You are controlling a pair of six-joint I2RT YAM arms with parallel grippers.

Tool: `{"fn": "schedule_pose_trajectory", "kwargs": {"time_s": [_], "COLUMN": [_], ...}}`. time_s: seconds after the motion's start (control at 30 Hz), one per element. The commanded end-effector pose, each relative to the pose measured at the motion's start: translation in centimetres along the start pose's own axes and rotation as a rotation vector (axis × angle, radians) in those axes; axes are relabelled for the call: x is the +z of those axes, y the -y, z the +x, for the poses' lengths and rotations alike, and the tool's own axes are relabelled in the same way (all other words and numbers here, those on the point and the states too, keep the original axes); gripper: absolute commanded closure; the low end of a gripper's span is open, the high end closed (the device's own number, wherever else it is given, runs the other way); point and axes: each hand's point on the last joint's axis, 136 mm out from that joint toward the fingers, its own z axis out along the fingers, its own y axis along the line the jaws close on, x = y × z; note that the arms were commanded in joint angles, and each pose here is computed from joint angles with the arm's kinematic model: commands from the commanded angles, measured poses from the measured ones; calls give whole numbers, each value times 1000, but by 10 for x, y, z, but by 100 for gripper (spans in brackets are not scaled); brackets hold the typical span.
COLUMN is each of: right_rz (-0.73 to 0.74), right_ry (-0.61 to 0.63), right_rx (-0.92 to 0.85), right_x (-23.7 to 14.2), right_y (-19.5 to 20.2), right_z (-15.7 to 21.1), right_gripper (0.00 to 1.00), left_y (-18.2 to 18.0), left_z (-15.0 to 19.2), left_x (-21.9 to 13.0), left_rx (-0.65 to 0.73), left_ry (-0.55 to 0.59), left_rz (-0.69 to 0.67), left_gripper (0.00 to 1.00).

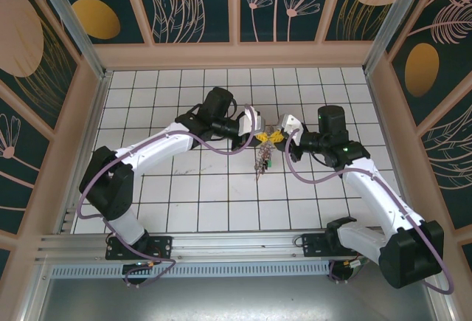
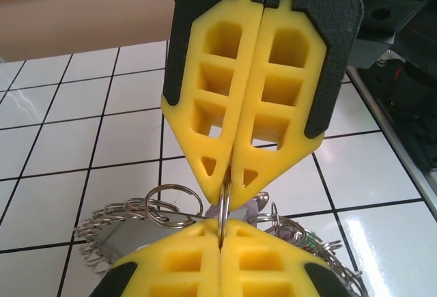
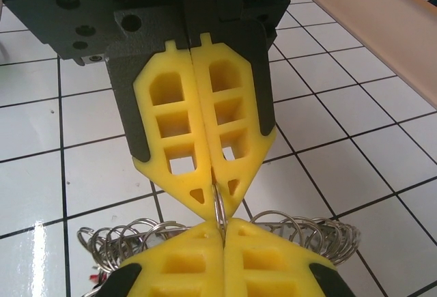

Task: Put the keys on the keyring

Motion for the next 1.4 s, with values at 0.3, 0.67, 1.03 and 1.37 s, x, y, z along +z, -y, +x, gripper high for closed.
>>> {"fn": "schedule_pose_trajectory", "kwargs": {"time_s": [0.3,0.67,1.03,1.37], "right_rz": [-32,-35,8,11], "right_ry": [128,153,45,46], "right_rx": [-72,-57,-48,-71], "right_x": [-7,-12,-7,-5], "right_y": [-6,-4,5,5], "right_z": [-17,-17,-13,-22], "right_gripper": [86,100,100,100], "left_y": [21,24,2,1], "left_z": [-60,-65,-23,-9], "left_x": [-25,-26,-9,-2], "left_rx": [53,50,22,23], "left_ry": [336,370,89,-18], "left_rz": [80,101,-6,-5], "left_gripper": [100,100,80,73]}}
